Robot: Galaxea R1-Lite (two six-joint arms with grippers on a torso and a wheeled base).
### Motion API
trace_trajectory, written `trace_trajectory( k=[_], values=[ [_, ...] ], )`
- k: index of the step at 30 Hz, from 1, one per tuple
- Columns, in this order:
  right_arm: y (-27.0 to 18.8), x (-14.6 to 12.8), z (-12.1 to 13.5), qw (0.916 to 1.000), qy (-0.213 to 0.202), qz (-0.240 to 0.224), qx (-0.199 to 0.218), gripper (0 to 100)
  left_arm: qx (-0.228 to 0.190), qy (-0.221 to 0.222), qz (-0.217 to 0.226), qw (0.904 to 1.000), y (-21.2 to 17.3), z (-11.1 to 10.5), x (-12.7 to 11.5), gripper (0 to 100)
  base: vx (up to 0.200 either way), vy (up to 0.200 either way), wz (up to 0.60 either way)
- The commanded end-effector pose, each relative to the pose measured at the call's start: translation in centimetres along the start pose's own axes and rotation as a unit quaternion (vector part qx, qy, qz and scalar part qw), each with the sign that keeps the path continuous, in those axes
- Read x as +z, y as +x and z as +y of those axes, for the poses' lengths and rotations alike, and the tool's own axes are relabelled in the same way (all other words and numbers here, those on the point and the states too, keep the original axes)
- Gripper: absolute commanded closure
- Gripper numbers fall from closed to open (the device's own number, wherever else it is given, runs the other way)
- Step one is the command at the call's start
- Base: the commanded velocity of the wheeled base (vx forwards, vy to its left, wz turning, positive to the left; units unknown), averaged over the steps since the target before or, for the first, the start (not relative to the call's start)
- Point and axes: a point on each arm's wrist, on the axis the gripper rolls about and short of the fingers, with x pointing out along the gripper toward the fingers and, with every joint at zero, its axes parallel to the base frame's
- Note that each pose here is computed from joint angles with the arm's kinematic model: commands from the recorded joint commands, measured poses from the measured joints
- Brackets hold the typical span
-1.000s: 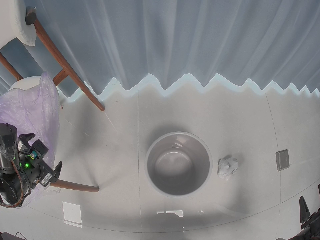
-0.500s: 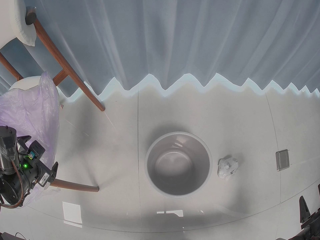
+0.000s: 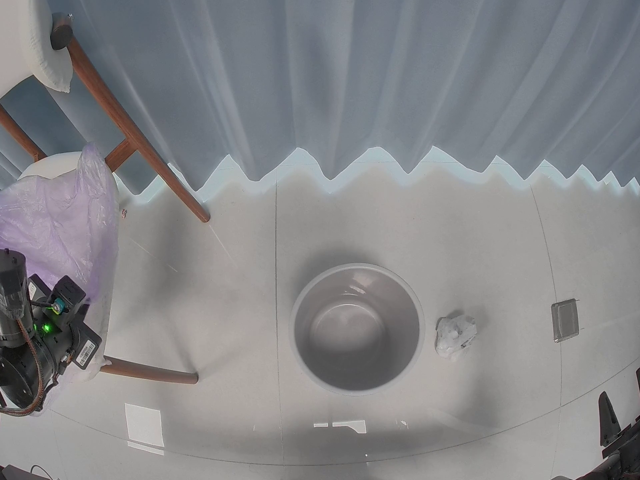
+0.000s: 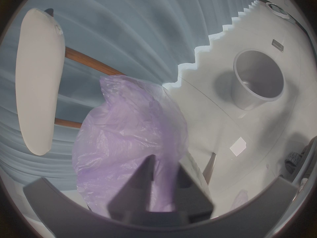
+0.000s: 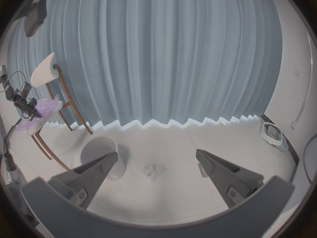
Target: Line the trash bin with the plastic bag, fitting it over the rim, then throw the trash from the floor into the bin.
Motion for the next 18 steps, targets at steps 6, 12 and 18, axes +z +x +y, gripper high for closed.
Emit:
trace_trajectory(
  k=[6,12,18],
  values=[
    [0.0,-0.5,0.0,1.0000,-0.001,-0.001,0.000,0,0.001,-0.006,-0.009,0.9999,-0.2,0.1,0.1,100,0.000,0.000,0.00],
    [0.0,-0.5,0.0,1.0000,0.000,-0.001,0.000,0,-0.014,-0.054,-0.037,0.9977,-0.8,0.5,0.3,100,0.000,0.000,0.00],
    [0.0,-0.5,0.0,1.0000,0.000,-0.001,0.000,0,-0.078,-0.147,-0.076,0.9831,-1.6,0.4,0.1,100,0.000,0.000,0.00]
  ],
)
